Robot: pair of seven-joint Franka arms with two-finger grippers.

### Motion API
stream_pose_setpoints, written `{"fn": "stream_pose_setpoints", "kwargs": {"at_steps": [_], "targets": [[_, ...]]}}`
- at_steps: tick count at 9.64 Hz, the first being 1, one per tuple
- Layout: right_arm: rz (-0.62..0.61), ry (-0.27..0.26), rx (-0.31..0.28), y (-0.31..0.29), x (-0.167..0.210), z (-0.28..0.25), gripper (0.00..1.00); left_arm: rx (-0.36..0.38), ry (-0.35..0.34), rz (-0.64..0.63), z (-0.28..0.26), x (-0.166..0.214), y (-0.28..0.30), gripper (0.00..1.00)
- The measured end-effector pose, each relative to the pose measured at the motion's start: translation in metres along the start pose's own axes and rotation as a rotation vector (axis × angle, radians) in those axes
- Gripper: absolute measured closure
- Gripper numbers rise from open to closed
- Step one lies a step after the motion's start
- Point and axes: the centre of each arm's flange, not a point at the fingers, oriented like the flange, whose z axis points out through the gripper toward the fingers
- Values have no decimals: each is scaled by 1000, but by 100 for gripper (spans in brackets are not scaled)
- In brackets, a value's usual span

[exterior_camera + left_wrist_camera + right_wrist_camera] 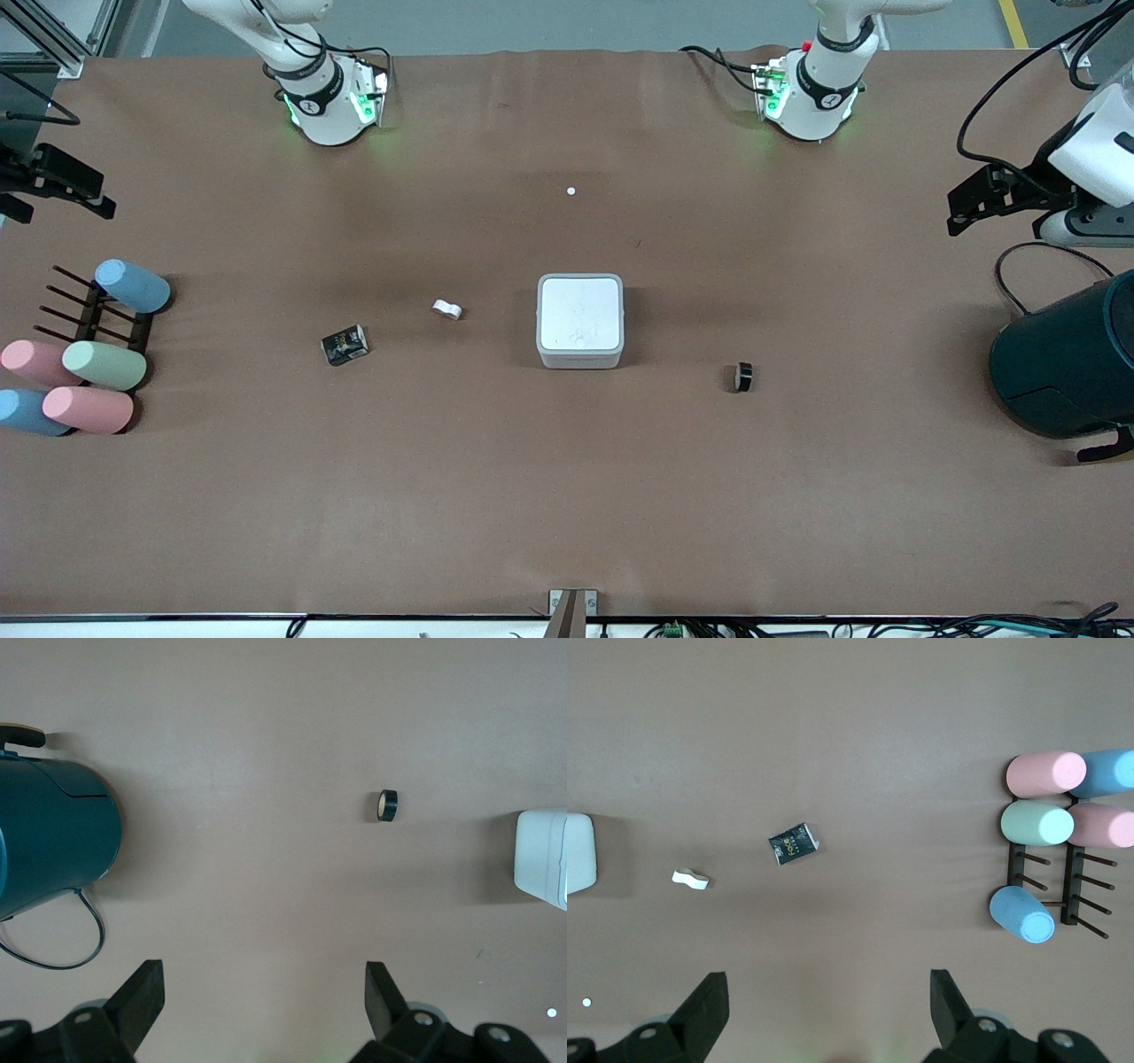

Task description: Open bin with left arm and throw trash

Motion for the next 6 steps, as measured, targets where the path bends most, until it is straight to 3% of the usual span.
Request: {"fn": "stream_pose_setpoints", "kwargs": {"at_steps": [4,6], "targets": [[38,-3,0,-1,1,2,0,0,-1,2,0,0,1,0],[74,-24,2,-11,7,24,0,1,-54,31,15,2,17,0]]}}
